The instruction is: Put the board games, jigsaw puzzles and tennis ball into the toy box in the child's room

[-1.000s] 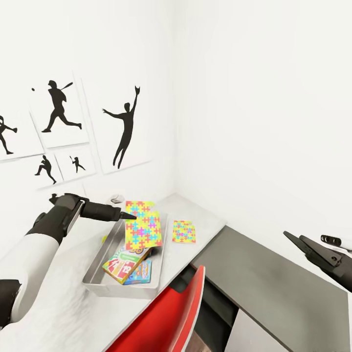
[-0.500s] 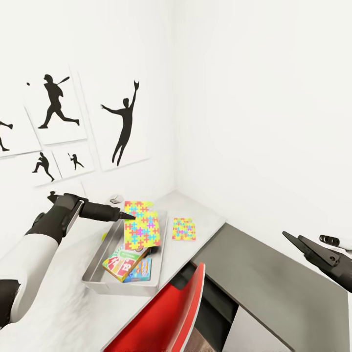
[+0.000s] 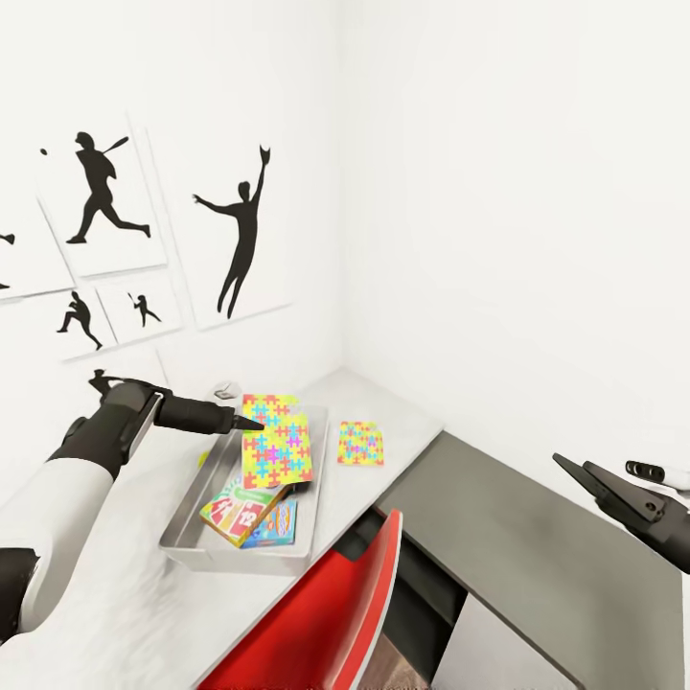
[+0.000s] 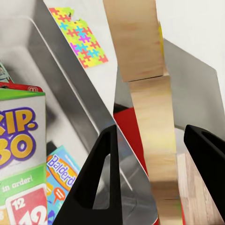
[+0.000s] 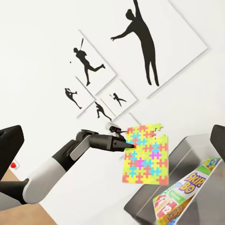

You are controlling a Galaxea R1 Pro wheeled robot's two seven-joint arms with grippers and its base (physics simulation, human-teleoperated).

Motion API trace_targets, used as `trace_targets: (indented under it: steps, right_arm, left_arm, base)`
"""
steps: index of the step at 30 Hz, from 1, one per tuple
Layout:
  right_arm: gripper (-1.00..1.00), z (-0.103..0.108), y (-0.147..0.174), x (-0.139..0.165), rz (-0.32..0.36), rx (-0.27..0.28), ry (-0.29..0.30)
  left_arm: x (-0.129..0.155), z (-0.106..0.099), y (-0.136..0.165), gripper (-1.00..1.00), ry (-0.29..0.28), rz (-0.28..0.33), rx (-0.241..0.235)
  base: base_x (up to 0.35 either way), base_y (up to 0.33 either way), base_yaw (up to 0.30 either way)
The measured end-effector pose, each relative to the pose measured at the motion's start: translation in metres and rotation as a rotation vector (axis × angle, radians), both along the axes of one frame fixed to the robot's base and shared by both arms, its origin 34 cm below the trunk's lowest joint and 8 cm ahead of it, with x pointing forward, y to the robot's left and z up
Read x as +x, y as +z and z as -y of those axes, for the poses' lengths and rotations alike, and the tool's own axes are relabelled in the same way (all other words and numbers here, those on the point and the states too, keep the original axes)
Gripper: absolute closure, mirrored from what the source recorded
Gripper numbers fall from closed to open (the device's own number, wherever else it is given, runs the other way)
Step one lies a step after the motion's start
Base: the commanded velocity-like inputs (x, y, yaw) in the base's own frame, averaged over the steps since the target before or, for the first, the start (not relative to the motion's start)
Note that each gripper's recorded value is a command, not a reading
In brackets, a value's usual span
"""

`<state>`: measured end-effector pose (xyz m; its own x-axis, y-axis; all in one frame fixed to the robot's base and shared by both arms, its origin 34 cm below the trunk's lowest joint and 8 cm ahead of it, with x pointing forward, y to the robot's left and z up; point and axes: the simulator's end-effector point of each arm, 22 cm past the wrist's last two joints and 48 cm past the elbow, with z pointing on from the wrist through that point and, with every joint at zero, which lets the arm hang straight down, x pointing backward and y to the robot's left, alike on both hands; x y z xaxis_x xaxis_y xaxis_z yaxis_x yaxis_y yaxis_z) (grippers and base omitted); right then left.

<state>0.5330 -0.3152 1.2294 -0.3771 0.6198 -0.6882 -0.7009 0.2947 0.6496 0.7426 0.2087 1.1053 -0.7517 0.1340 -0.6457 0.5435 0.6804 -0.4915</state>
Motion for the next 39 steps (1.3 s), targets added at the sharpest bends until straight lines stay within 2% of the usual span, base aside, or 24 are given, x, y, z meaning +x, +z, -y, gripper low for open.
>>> trace_targets:
  steps: [39]
  right_arm:
    - [-1.0, 0.0, -0.025, 0.013, -0.058, 0.002, -0.001]
  left_arm:
    - [0.005, -0.004, -0.038, 1.0, 0.005, -0.056, 0.005]
  base:
    - [0.0, 0.0, 0.0]
